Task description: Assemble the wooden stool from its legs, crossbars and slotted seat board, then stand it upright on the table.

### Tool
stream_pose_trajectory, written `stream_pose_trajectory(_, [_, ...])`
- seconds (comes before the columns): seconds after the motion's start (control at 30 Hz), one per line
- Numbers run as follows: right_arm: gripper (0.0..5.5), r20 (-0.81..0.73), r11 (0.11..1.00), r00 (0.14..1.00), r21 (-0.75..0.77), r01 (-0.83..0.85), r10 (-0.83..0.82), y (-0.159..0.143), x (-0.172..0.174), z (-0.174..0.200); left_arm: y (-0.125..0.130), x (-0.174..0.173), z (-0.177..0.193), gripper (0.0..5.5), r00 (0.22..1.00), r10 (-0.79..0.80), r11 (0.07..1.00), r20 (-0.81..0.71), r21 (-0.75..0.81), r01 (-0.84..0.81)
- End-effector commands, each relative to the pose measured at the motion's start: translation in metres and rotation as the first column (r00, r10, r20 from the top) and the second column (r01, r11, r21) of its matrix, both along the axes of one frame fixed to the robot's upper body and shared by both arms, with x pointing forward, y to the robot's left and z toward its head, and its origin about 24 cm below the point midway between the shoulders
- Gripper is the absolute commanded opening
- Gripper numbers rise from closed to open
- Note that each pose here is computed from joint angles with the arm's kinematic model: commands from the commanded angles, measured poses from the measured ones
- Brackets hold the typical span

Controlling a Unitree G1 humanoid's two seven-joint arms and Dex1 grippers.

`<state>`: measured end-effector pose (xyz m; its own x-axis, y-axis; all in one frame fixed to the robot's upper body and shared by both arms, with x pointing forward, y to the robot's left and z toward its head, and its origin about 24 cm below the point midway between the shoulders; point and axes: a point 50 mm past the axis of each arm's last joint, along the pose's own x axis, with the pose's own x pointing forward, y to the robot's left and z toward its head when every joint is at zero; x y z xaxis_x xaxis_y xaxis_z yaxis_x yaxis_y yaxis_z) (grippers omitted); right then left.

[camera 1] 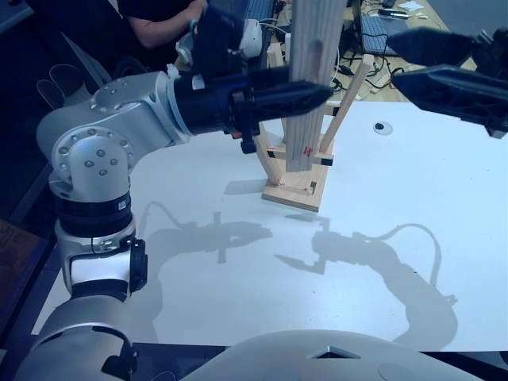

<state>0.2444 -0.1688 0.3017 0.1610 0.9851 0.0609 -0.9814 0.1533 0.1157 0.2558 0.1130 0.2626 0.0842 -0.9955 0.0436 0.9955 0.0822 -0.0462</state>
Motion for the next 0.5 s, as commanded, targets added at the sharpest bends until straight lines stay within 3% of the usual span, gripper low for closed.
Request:
stream_pose_trajectory(0.03, [5.39,-0.01,0.998,0.998,0.022,-0.065,0.065,0.02,0.004,-0.002,-0.012,-0.014,-0.004,1.02,0.994,-0.113,0.992,0.007,0.062,0.112])
stream_pose_trajectory(0.23, [5.4,-0.017,0.988,0.988,0.036,-0.152,0.153,0.04,0.006,0.0,-0.019,-0.02,-0.022,1.02,0.991,-0.133,0.982,-0.025,0.135,0.135])
stream_pose_trajectory(0.5, [3.86,-0.055,0.987,0.986,-0.001,-0.158,0.158,0.042,0.004,-0.004,-0.02,-0.016,-0.028,1.02,0.995,-0.098,0.982,-0.009,0.16,0.098])
